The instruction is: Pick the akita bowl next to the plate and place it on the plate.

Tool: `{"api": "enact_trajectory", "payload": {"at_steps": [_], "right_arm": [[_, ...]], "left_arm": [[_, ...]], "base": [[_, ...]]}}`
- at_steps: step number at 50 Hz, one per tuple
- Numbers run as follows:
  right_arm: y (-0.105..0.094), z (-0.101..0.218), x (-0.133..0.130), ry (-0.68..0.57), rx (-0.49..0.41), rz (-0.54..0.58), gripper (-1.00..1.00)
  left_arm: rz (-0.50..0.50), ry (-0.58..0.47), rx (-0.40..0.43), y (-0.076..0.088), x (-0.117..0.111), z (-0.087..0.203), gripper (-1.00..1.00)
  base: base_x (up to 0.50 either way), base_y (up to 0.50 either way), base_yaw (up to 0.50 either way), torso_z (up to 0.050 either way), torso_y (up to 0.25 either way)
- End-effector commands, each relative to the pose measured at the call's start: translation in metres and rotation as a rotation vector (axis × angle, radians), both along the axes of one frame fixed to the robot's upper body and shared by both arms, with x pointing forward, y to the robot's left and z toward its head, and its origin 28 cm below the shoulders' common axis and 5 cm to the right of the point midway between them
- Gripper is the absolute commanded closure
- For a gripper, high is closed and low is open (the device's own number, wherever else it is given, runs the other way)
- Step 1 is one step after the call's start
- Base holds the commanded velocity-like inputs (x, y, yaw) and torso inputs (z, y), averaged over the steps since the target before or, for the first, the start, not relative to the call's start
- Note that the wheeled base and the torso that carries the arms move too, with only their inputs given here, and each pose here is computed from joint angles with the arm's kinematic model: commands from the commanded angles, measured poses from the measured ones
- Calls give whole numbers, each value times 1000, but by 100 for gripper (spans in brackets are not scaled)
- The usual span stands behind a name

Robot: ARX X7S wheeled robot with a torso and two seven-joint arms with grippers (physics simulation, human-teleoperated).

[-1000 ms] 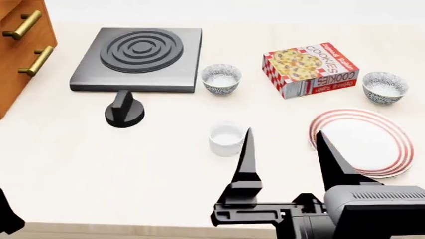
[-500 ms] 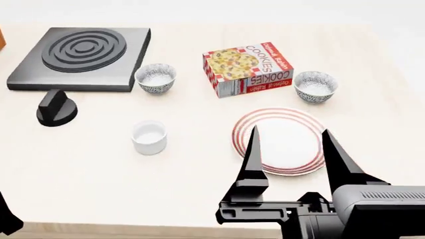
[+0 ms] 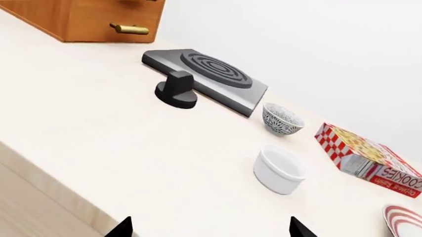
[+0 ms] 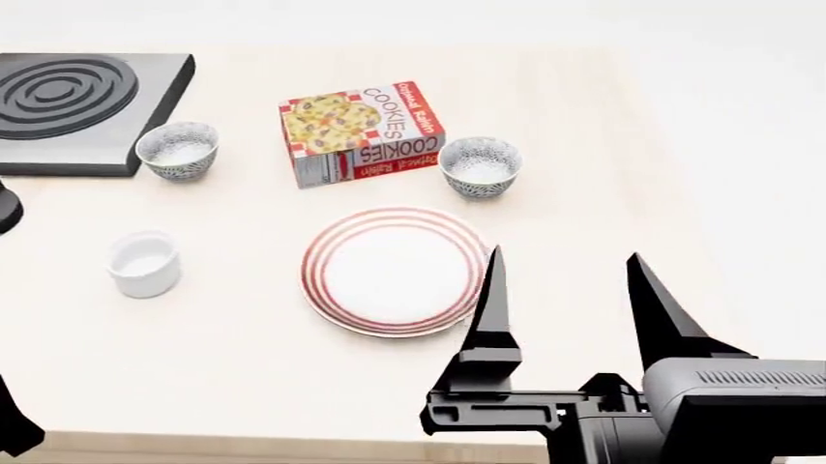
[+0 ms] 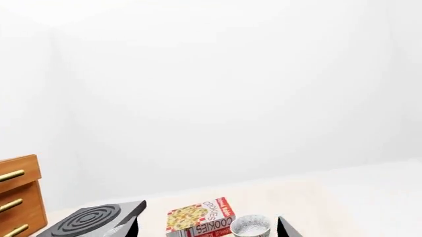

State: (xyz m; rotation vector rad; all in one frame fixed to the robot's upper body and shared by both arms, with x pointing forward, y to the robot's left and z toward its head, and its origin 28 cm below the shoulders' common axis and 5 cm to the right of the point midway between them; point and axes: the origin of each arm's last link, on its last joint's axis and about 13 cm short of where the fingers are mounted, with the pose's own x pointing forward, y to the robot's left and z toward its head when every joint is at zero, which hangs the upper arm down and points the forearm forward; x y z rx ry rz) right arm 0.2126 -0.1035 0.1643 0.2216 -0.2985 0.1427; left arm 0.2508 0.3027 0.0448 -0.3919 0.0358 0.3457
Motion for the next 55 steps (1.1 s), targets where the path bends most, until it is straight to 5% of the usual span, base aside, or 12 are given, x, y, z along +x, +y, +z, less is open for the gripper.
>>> {"api": "enact_trajectory", "payload": {"at_steps": [1,28,55], "right_arm": [[0,0,0,-6,-2,-1,-100],[2,-3,1,5,-36,25,-100],[4,-5,2,23,-53,30,-100]], "left_arm": [[2,2,1,0,1,-1,-100],[0,0,7,0,0,-1,-100],[0,4,6,-1,0,1,-100]], "base": [[0,-86,0,0,0],[5,-102,0,0,0],[360,0,0,0,0]]}}
